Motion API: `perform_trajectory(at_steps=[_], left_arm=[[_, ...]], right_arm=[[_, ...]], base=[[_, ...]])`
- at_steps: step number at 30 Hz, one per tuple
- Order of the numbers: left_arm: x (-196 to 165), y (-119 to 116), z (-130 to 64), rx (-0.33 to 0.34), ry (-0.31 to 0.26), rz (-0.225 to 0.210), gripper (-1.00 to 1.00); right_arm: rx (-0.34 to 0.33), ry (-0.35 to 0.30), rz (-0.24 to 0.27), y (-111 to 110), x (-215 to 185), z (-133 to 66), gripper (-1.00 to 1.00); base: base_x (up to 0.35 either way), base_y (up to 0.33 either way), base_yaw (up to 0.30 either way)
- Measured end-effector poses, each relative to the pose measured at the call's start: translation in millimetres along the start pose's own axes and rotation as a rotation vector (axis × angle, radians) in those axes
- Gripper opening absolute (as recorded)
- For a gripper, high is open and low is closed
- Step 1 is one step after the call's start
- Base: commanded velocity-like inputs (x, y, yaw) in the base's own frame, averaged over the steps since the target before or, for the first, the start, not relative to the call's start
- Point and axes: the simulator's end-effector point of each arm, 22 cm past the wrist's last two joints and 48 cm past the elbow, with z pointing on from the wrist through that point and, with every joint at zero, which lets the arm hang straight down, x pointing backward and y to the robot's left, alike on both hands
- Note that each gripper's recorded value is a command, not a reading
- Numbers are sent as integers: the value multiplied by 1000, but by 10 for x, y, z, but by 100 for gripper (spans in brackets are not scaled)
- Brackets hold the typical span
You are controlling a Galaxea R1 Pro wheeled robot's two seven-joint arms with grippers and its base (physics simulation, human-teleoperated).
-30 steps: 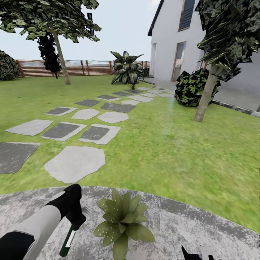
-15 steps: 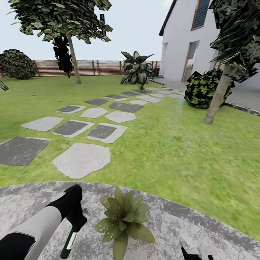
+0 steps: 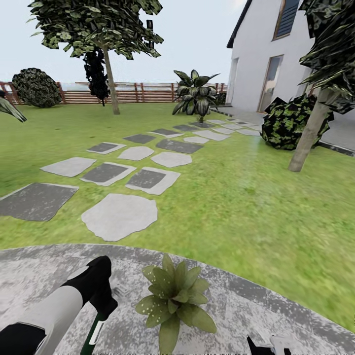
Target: Pick up the pesticide atomizer in the garden and spray insectifuge to fully cover both potted plants in the garden.
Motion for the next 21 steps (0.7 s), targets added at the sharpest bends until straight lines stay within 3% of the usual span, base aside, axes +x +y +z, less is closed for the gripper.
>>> perform_trajectory(at_steps=[6, 13, 21], left_arm=[[-24, 5, -10, -12, -3, 3, -100], [-90, 39, -75, -24, -27, 5, -100], [-88, 95, -106, -35, -31, 0, -100]], right_arm=[[0, -1, -1, -2, -3, -1, 100], [0, 0, 0, 2, 1, 0, 100], [-3, 0, 1, 17, 3, 1, 100]], base=[[-133, -198, 17], [-94, -266, 221], [-207, -213, 13]])
